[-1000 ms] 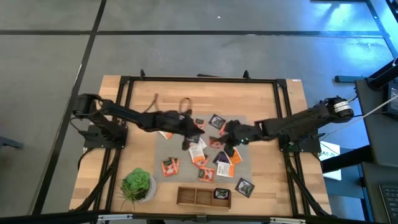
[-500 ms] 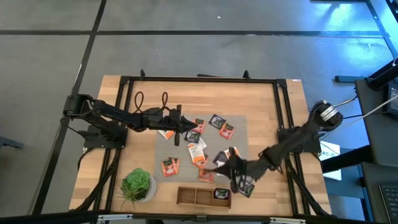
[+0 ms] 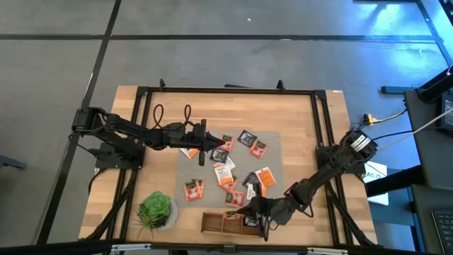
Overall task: Pick & Place Tea
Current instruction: Put the orange tea bag into the middle section of the wooden organizer, then put the white and orange tea bag into the left section of the wooden organizer
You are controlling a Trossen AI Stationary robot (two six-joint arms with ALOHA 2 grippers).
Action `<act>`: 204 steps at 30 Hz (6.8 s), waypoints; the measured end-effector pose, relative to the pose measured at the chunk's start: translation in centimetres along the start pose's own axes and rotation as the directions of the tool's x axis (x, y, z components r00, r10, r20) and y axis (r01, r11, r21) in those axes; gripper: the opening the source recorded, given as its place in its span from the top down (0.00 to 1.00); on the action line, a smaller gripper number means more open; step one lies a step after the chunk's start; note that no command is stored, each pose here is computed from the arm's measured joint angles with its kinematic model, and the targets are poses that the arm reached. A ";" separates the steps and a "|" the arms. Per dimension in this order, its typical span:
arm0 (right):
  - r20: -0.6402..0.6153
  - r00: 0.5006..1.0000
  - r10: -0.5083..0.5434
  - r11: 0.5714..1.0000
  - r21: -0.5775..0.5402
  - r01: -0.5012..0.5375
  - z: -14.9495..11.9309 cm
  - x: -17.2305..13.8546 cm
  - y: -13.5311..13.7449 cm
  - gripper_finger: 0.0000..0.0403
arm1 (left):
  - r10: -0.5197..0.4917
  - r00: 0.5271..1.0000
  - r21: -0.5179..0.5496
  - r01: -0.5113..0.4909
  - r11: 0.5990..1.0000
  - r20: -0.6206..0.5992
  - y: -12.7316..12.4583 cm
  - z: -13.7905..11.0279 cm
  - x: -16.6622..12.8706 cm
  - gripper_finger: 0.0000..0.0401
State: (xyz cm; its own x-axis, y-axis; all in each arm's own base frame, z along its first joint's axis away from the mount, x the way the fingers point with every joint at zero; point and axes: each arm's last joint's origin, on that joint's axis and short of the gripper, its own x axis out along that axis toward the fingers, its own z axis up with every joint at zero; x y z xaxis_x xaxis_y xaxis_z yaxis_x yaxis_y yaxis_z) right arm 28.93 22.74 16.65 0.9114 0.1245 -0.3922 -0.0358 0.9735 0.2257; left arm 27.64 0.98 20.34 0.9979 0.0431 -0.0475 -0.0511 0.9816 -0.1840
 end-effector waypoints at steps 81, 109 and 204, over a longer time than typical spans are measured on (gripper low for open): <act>-0.359 0.912 -0.198 0.961 -0.256 0.107 3.0 3.6 -14.5 0.83 | -0.016 0.885 -0.145 -0.058 0.988 -0.465 -1.9 -6.9 0.1 0.99; -0.378 0.914 -0.145 0.888 0.358 0.289 4.2 3.9 -18.7 0.46 | -0.135 0.807 -0.163 0.048 0.985 -0.575 -3.4 -12.7 2.5 0.99; -0.120 0.992 0.042 0.998 0.054 -0.036 7.5 4.0 -18.1 1.00 | -0.127 0.888 -0.096 0.094 0.991 -0.441 -3.3 -2.8 -0.8 0.55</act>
State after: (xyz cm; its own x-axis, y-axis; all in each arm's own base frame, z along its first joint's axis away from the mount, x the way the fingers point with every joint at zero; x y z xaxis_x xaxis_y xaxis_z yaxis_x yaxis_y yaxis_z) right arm 36.32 4.18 17.71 0.8536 0.1873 -0.4862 -0.0463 0.9567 0.2872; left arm 26.89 -2.84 18.26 0.8758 -0.1690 -0.4521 0.0399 0.9588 -0.2811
